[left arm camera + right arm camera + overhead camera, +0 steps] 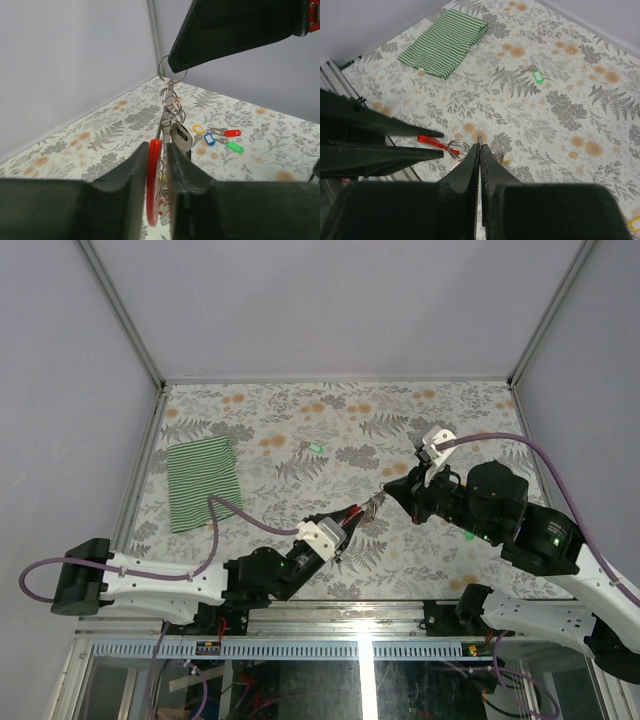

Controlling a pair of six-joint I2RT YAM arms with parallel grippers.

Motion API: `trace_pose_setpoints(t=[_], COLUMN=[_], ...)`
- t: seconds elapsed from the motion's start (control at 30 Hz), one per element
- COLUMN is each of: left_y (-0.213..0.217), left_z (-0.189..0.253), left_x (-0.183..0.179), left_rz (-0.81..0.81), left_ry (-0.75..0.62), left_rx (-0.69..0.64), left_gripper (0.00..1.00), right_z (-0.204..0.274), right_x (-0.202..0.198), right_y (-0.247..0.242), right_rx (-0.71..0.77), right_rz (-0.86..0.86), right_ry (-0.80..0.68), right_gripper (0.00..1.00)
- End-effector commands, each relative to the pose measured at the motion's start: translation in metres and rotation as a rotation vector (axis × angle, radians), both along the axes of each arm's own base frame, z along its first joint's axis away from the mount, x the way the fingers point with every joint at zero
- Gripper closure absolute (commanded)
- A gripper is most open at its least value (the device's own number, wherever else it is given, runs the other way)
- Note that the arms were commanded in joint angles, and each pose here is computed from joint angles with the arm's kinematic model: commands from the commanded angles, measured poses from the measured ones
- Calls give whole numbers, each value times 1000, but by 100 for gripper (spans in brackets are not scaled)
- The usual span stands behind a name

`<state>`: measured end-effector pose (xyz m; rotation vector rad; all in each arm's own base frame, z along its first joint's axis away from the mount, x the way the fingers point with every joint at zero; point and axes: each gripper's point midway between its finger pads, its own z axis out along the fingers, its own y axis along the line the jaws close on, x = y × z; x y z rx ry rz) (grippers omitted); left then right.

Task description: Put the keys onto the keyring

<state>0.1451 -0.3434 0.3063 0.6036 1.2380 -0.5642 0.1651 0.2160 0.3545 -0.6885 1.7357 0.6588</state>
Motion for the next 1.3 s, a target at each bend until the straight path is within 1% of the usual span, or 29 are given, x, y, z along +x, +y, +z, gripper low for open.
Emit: trace_pose_setpoints(t=[0.0,0.03,0.1,0.17,0.2,0.3,0.47,0.6,0.67,0.83,1.13,1.27], left_y=[-3,-4,-5,-3,-2,6,11,1,-3,-11,-18,-19], left_z=[25,26,30,35,37,48,60,56,54,44,41,42], left_x=[-18,-24,-34,-44,-48,-52,-56,-64,-66,-74,-78,-79], left_rz=[-125,-163,-232,-292,-314,-341,-364,-409,-422,-468,-495,-504], left_ry=[30,38,58,76,85,111,95,77,73,67,65,64], left_rx=[-89,-94,-119,-139,-146,-182,-179,-98,-57,37,124,133], left_gripper=[71,65,58,54,53,56,59,64,66,68,76,78], right_z=[15,18,20,20,19,15,6,6,7,10,5,6], right_x=[-14,-15,-18,-24,-28,-39,-58,-77,-83,-91,-97,-99], right_y=[-9,-11,-11,-10,-8,-4,4,11,13,14,16,16], right_rx=[-49,-54,-67,-86,-99,-138,-183,-176,-163,-155,-169,-165], right_rz=[74,85,117,173,210,312,478,619,659,715,765,772], right_ry=[-44,-65,-97,-129,-143,-182,-229,-277,-297,-317,-298,-304], right_gripper=[100,100,100,100,100,100,100,100,100,100,100,100])
